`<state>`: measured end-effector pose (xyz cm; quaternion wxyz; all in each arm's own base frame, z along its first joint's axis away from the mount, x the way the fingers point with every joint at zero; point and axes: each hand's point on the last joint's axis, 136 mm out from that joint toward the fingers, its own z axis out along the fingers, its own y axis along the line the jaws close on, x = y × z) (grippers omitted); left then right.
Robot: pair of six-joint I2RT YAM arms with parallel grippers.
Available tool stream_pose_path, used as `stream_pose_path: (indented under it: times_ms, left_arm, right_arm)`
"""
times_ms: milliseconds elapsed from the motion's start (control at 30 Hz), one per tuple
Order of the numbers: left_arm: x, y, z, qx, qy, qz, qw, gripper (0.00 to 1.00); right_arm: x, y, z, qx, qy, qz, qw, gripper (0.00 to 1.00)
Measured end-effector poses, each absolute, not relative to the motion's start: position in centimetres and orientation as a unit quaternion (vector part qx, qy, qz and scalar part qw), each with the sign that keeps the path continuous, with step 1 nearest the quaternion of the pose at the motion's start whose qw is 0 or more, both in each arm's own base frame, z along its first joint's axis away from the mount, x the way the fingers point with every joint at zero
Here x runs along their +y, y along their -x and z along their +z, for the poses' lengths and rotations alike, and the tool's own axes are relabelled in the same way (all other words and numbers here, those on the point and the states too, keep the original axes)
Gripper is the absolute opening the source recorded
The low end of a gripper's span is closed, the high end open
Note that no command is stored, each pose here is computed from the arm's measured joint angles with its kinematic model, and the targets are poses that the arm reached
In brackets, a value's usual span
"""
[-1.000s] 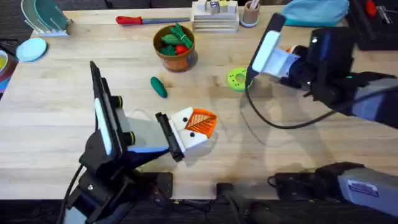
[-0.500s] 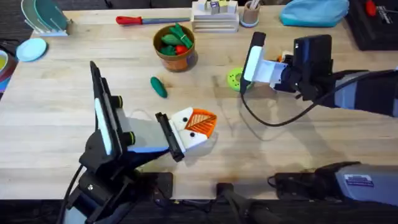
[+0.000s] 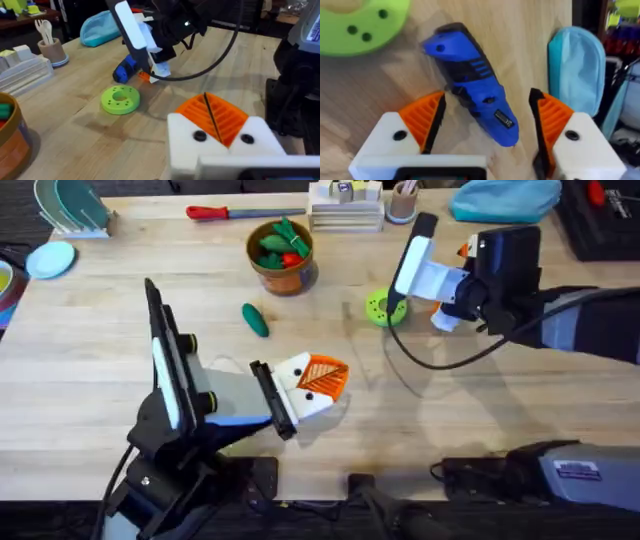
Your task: Pick up the gripper from the table and insert it into the empty holder that is missing its gripper. Then pick up a screw, insert it into the mounting hole, and use the screwdriver to tighten it. Finally, clean up the table by picking up the vegetable and placing it into the bucket.
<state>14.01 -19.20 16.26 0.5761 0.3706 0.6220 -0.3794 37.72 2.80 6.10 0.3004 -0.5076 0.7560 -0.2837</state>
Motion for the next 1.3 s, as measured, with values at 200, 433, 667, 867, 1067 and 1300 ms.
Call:
stream_pose_path:
  times_ms: [200, 433, 667, 867, 1067, 1300]
  left_arm:
    - [-19.2, -14.0, 16.3, 0.622, -0.371, -0.379, 0.576, 0.005]
    - [-19.2, -14.0, 16.3, 0.621, -0.371, -0.378, 0.577, 0.843]
    - [-19.2, -14.1, 16.3, 0.622, -0.37, -0.378, 0.577, 0.992]
    - [-18.8, -14.7, 16.7, 0.623, -0.357, -0.365, 0.593, 0.993]
    - [-18.1, -15.3, 16.3, 0.673, -0.304, -0.375, 0.56, 0.993]
    - [-14.1, -15.5, 21.8, 0.747, -0.18, -0.338, 0.544, 0.993]
  right_arm:
    - [2.8, -37.0, 6.8, 0.803, 0.426, -0.248, 0.334, 0.991]
    - [2.9, -37.0, 14.1, 0.818, 0.277, -0.206, 0.46, 0.992]
    - [3.4, -35.8, 21.0, 0.801, 0.125, -0.114, 0.574, 0.991]
    - [5.1, -35.1, 22.7, 0.791, 0.085, -0.056, 0.603, 0.991]
    - [7.8, -34.6, 22.6, 0.791, 0.097, -0.018, 0.604, 0.992]
    - [10.9, -33.7, 22.6, 0.788, 0.12, 0.02, 0.604, 0.992]
